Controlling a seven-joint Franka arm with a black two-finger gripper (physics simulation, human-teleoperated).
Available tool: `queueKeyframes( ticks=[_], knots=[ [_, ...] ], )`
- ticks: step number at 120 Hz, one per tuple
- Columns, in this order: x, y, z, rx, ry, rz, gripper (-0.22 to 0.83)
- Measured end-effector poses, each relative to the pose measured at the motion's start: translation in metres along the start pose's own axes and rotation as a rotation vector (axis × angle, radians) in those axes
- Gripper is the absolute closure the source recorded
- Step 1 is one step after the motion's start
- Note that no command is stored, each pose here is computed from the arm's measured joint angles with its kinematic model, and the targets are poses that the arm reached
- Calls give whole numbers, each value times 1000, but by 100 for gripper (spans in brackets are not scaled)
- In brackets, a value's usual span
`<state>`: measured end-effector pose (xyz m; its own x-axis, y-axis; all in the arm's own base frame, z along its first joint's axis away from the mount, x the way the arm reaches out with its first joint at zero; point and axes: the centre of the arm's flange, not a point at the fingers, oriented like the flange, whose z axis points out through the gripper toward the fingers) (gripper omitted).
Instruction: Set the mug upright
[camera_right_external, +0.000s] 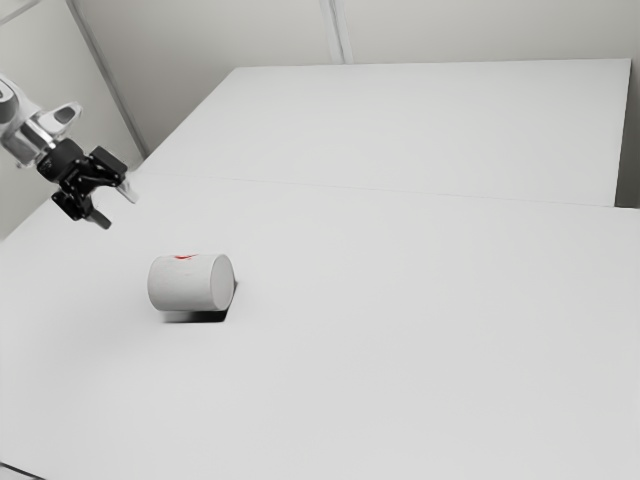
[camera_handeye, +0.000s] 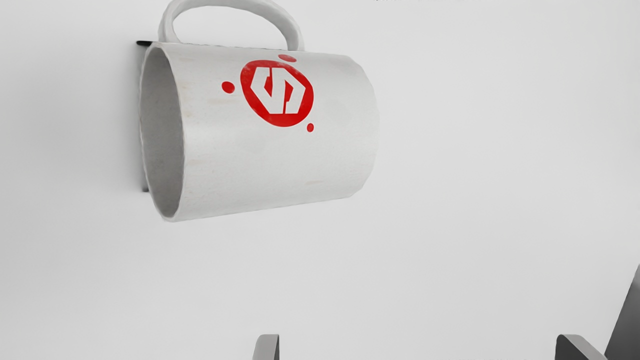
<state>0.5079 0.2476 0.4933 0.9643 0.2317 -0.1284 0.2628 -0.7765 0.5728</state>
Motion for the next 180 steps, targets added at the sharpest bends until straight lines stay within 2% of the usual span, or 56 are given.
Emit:
queueKeyframes(
  ticks=[35, 49, 81, 106, 110, 127, 138, 155, 180],
  knots=[
    [21, -117, 55, -283, 47, -29, 0],
    [28, -146, 85, -370, 55, -18, 0],
    [26, -149, 128, -565, 79, 52, 0],
    [29, -141, 155, -655, 58, 115, 0],
    [27, -143, 159, -667, 54, 116, 5],
    [24, -142, 163, -693, 58, 145, 43],
    [23, -140, 162, -702, 62, 169, 58],
    [23, -134, 161, -722, 71, 204, 70],
    [22, -104, 140, -754, 106, 296, 76]
  ],
)
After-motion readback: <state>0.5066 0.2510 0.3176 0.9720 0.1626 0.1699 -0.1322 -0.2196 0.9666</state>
